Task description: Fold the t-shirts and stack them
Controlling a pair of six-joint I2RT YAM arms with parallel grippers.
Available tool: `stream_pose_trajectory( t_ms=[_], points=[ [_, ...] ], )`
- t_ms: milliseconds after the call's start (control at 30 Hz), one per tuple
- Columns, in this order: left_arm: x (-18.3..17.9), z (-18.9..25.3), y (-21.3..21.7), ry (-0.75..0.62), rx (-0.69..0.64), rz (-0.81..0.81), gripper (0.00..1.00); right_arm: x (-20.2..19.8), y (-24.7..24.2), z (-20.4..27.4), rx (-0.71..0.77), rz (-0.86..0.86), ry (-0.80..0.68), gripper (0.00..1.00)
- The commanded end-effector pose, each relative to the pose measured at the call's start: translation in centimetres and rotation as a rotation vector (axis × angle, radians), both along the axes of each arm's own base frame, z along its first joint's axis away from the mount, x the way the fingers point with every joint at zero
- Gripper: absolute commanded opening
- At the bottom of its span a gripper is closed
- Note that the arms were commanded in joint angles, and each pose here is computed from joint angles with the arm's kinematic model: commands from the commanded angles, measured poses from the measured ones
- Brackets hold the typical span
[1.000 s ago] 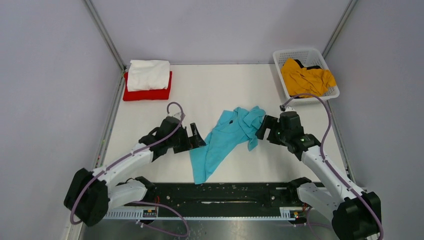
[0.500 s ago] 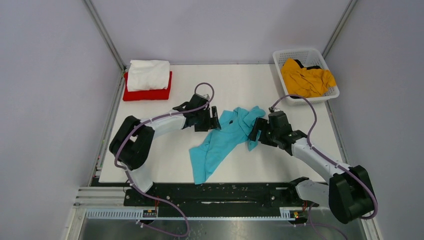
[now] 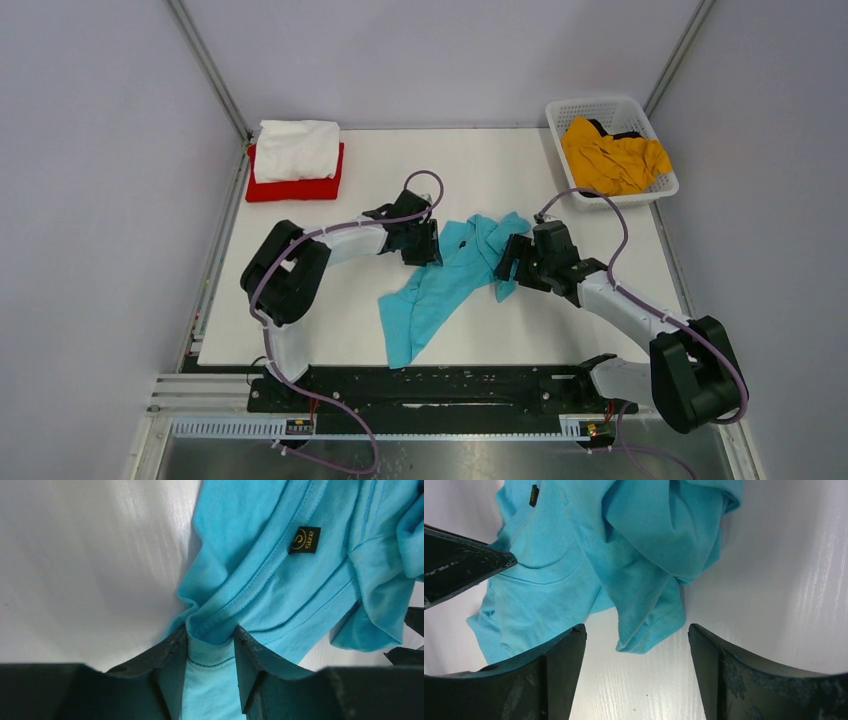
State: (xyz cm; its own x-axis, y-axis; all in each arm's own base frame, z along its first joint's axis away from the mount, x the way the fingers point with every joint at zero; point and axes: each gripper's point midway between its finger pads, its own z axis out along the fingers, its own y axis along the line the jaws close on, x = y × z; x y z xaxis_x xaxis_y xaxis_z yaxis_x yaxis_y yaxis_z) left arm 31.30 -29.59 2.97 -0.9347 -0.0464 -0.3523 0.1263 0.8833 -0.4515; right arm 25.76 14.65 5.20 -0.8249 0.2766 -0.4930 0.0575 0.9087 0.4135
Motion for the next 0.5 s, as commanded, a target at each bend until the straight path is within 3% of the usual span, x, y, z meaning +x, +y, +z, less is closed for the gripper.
stream_pose_trajectory(
  t_ms=[0, 67, 167, 367, 467],
  points=[
    [1.1, 0.7, -1.4, -0.032, -0.03, -0.03, 0.33, 0.5, 0.9, 0.4, 0.026, 0.022, -0.025, 0.81],
    [1.2, 0.7, -1.6, -0.032, -0.03, -0.032, 0.23, 0.5, 1.0, 0.2, 0.029, 0.025, -0.02, 0.79],
    [1.1, 1.1, -1.9, -0.035, -0.04, -0.038, 0.0, 0.5, 1.3, 0.0, 0.04, 0.029, -0.008, 0.76],
    [0.6, 3.5, -2.0, -0.089, -0.076, -0.049, 0.0, 1.1, 2.4, -0.2, 0.044, 0.043, 0.005, 0.71],
    [0.5, 5.7, -1.7, -0.141, -0.11, -0.038, 0.0, 2.0, 1.8, -0.8, -0.013, 0.008, 0.021, 0.61]
  ],
)
